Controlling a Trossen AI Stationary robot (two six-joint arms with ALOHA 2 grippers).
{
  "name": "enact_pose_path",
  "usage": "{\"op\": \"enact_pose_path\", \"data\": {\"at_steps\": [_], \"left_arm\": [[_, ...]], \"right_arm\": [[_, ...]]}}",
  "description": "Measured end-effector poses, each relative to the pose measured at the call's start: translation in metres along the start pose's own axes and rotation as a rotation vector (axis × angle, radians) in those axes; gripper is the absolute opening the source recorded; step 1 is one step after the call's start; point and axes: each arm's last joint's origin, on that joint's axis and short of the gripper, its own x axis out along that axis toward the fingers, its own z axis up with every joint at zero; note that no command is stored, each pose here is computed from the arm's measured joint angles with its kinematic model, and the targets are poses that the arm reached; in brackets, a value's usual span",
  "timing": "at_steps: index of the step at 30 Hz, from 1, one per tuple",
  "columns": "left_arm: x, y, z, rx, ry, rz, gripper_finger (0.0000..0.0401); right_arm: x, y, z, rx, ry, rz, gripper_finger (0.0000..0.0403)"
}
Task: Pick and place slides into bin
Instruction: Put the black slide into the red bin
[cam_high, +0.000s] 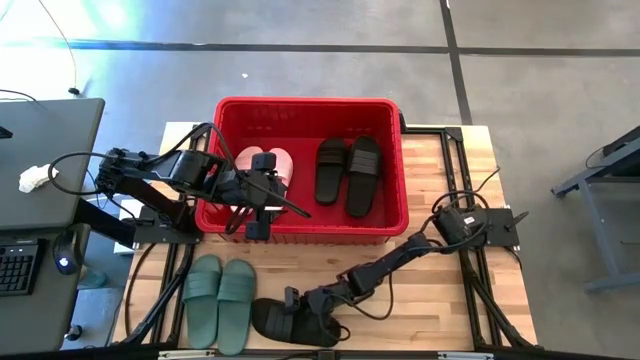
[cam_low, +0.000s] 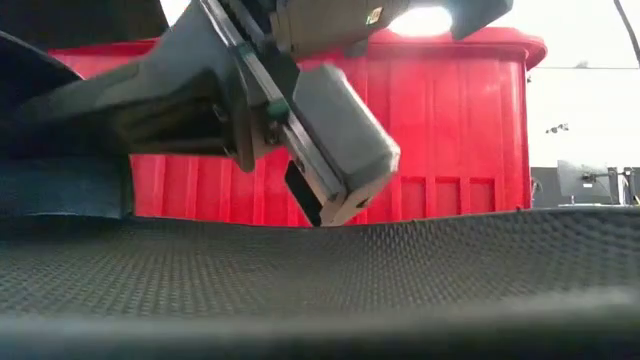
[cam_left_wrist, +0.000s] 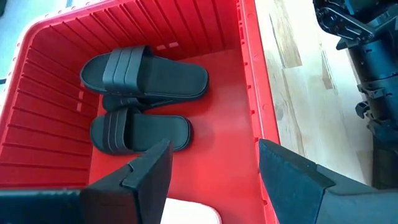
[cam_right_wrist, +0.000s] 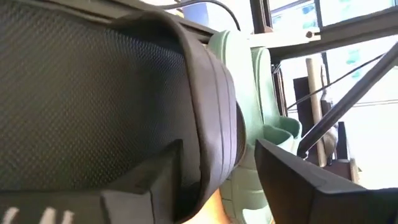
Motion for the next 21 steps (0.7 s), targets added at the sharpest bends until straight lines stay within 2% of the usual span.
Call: {"op": "enact_pose_path", "data": {"at_steps": [7, 14, 21], "left_arm": [[0.0000, 0.0000, 0.0000, 0.000, 0.000, 0.000, 0.0221], [-0.0001, 0.0000, 0.0000, 0.000, 0.000, 0.000, 0.0221], [0.0001, 0.0000, -0.0001, 0.000, 0.001, 0.001, 0.0221]], "right_arm": [[-0.0002, -0.0017, -0.0004, 0.108, 0.041, -0.037, 0.0130], [-0.0005, -0.0011, -0.0012, 0.210, 0.074, -0.050, 0.0015], [-0.0077, -0.0083, 0.0023, 0.284, 0.132, -0.085, 0.0004]]}}
